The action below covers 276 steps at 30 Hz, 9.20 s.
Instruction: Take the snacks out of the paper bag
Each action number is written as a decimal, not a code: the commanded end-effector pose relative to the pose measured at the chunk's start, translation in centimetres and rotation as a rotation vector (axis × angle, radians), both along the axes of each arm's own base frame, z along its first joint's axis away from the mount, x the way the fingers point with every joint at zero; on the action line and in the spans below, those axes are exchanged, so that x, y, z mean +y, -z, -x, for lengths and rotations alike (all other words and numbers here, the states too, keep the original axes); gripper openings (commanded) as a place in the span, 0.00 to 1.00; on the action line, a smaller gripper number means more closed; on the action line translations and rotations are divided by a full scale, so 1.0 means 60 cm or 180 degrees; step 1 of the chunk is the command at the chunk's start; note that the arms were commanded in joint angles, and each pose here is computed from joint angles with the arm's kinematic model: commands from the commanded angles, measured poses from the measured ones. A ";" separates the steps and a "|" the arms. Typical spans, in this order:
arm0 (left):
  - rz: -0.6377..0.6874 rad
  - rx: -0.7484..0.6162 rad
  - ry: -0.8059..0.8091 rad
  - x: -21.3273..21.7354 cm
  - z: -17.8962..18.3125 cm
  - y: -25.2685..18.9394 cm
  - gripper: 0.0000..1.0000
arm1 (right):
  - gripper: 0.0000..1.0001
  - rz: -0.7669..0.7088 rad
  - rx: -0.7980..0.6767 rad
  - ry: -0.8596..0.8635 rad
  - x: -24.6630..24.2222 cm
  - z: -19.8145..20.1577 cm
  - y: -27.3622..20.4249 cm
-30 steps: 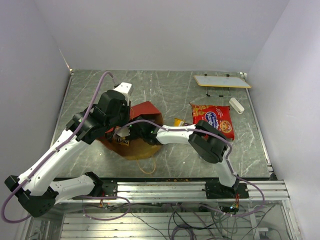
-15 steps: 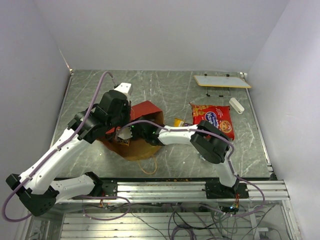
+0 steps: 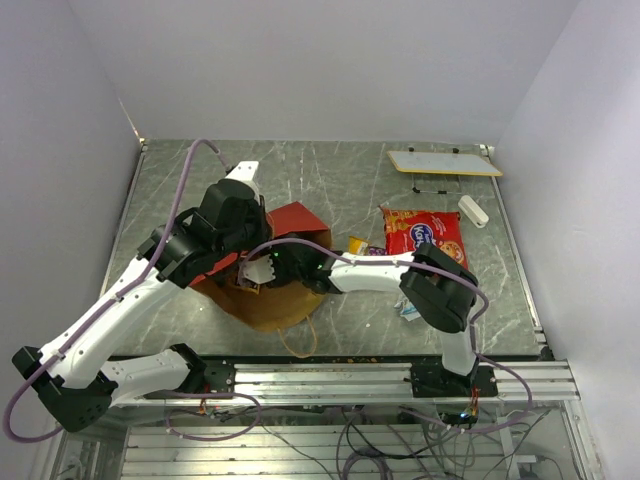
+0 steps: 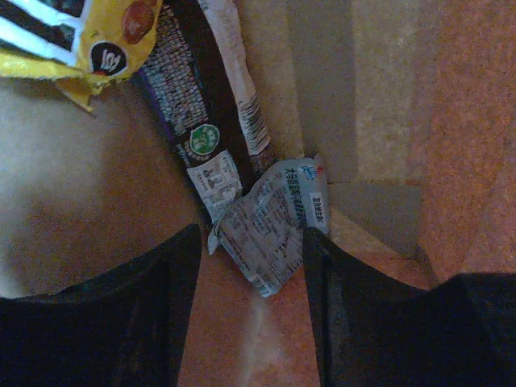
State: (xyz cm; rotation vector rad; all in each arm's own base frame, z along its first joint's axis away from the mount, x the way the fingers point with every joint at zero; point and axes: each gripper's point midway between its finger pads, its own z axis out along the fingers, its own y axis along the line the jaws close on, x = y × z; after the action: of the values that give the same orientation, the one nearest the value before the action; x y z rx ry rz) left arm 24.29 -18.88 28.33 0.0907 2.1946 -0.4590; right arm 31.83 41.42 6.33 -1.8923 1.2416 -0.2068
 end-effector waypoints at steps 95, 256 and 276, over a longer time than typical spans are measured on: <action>0.0782 0.0118 -0.0514 0.034 0.049 -0.005 0.07 | 0.00 -0.2086 0.1431 0.0680 0.008 0.162 -0.087; 0.1617 -0.0361 0.0079 -0.003 0.082 -0.093 0.07 | 0.63 -0.1149 -0.0203 -0.1334 0.203 0.137 -0.032; 0.1485 -0.0353 -0.0077 0.015 0.079 -0.093 0.07 | 0.37 -0.0784 -0.0362 -0.1204 0.269 0.076 0.031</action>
State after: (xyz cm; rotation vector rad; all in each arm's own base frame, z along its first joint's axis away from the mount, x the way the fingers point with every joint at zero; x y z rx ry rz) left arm 19.64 -19.02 32.06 -0.1233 1.9855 -0.9226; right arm 26.57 57.49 4.54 -1.8397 0.7506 0.0649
